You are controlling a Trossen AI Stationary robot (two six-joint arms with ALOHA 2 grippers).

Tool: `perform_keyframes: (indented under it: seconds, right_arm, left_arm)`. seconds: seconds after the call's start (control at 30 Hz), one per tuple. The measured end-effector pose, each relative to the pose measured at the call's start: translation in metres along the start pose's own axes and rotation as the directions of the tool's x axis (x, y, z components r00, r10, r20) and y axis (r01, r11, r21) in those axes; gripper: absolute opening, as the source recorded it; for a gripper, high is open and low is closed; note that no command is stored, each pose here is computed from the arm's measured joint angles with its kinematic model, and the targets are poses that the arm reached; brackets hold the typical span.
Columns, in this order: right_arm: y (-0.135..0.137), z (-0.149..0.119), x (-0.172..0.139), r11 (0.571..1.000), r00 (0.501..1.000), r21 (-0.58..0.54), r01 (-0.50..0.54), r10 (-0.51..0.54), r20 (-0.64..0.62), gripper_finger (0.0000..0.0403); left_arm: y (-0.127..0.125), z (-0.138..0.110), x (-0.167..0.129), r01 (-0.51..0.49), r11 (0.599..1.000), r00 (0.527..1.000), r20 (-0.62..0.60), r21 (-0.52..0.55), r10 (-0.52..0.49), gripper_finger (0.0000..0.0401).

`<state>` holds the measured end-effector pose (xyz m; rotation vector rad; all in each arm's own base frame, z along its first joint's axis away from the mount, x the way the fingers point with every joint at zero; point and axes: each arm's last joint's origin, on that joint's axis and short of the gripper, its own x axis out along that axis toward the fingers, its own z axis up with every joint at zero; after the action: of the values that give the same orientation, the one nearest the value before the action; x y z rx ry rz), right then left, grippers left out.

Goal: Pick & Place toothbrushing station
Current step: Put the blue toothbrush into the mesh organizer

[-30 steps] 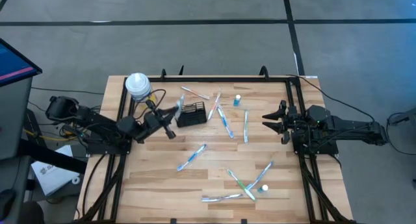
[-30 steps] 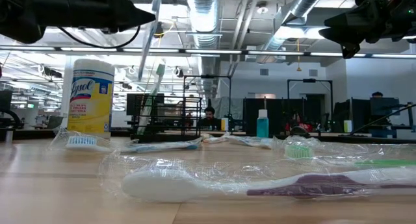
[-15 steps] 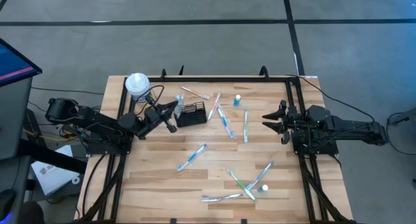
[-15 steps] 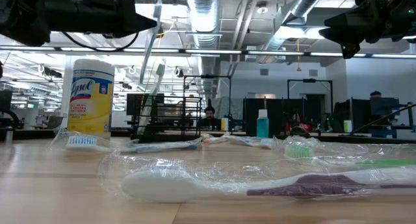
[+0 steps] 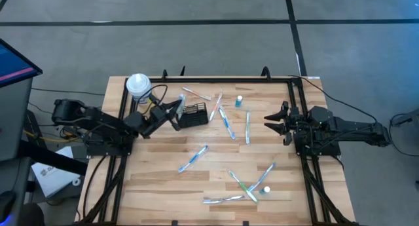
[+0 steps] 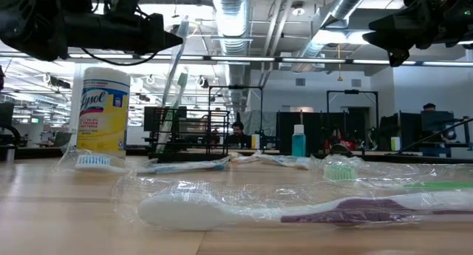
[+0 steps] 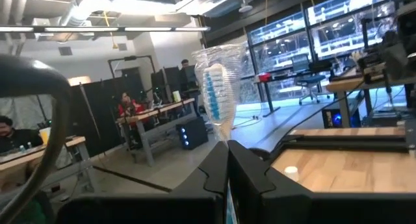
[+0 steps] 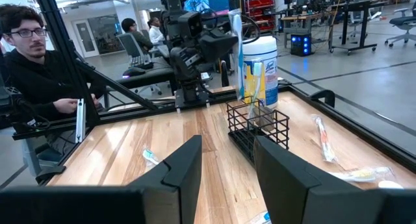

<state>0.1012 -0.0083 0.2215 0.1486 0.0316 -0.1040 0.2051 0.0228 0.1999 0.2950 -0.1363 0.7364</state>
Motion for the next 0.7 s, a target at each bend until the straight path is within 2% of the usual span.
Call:
perform_keyframes:
  seconds: [0.37, 0.7]
  right_arm:
    - [0.0, 0.0, 0.0, 1.0, 1.0, 0.0, 0.0, 0.0, 0.0, 0.0131]
    - [0.0, 0.0, 0.0, 1.0, 1.0, 0.0, 0.0, 0.0, -0.001, 0.0131]
  left_arm:
    - [0.002, -0.014, 0.007, -0.026, 1.0, 0.999, -0.041, 0.006, 0.027, 0.0]
    - [0.001, -0.016, 0.008, -0.029, 1.0, 0.999, -0.045, -0.007, 0.029, 0.0]
